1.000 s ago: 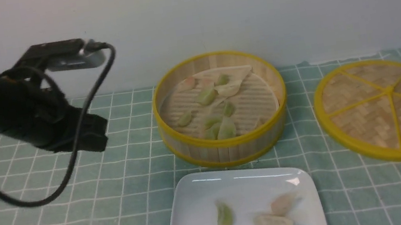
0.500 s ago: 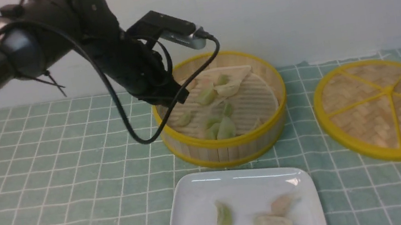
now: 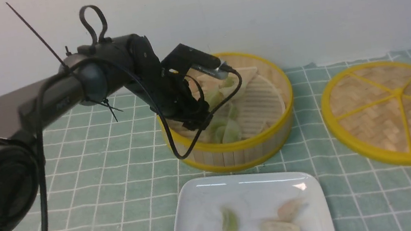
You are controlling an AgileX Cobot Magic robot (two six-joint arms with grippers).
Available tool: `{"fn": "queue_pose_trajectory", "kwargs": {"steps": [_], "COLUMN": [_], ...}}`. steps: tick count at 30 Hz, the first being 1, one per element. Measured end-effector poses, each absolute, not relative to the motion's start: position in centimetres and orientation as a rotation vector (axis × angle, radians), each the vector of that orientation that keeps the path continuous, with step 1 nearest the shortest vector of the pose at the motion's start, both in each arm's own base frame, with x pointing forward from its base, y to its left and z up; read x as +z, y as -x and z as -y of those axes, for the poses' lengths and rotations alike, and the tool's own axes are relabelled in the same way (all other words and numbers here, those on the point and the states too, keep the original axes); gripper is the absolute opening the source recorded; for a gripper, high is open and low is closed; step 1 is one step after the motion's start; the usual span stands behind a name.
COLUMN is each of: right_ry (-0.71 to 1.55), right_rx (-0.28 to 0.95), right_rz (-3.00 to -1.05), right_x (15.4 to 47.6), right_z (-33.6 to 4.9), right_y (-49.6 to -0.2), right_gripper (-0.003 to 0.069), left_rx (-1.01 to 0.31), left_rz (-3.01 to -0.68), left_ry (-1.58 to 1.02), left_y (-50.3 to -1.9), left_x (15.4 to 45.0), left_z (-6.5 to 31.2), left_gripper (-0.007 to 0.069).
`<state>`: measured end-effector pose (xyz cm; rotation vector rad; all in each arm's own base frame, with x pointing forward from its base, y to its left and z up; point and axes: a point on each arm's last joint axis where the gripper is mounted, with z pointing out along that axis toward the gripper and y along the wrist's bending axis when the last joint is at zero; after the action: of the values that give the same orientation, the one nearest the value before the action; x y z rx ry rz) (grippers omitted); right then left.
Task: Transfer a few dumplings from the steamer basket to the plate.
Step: Use the left arm to grab a dumpling from the steamer, then use the left arm to put the dumpling into the plate
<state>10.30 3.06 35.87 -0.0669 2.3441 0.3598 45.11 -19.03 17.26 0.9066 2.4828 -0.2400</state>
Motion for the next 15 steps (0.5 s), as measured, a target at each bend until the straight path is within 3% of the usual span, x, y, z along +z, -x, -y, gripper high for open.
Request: {"fn": "queue_pose_trajectory", "kwargs": {"steps": [1, 7, 11, 12, 13, 15], "right_ry": [0.067, 0.073, 0.076, 0.077, 0.077, 0.077], "right_rx": [0.360, 0.359, 0.359, 0.358, 0.358, 0.358], "right_rz": [-2.344, -2.374, -2.381, -2.381, -2.381, -2.382], "right_x": [35.9, 35.7, 35.6, 35.6, 35.6, 35.6], "right_z": [-3.1, -3.1, -3.1, -3.1, -3.1, -3.1], "right_y": [-10.3, -10.1, -10.1, -10.1, -10.1, -10.0], "right_gripper": [-0.0013, -0.0013, -0.0013, -0.0013, -0.0013, -0.0013], "left_rx": [-0.241, -0.201, -0.183, -0.191, -0.191, -0.203], "left_rz": [-2.484, -2.559, -2.592, -2.578, -2.581, -2.561], "left_ry": [-0.908, -0.850, -0.821, -0.797, -0.799, -0.791], "left_y": [-45.1, -45.0, -44.6, -44.1, -44.0, -42.5], "left_x": [17.2, 17.4, 20.4, 23.5, 23.6, 28.1], "left_z": [19.1, 19.4, 19.3, 19.1, 19.1, 18.6], "left_gripper": [0.0442, 0.0141, 0.0144, 0.0144, 0.0144, 0.0144]}}
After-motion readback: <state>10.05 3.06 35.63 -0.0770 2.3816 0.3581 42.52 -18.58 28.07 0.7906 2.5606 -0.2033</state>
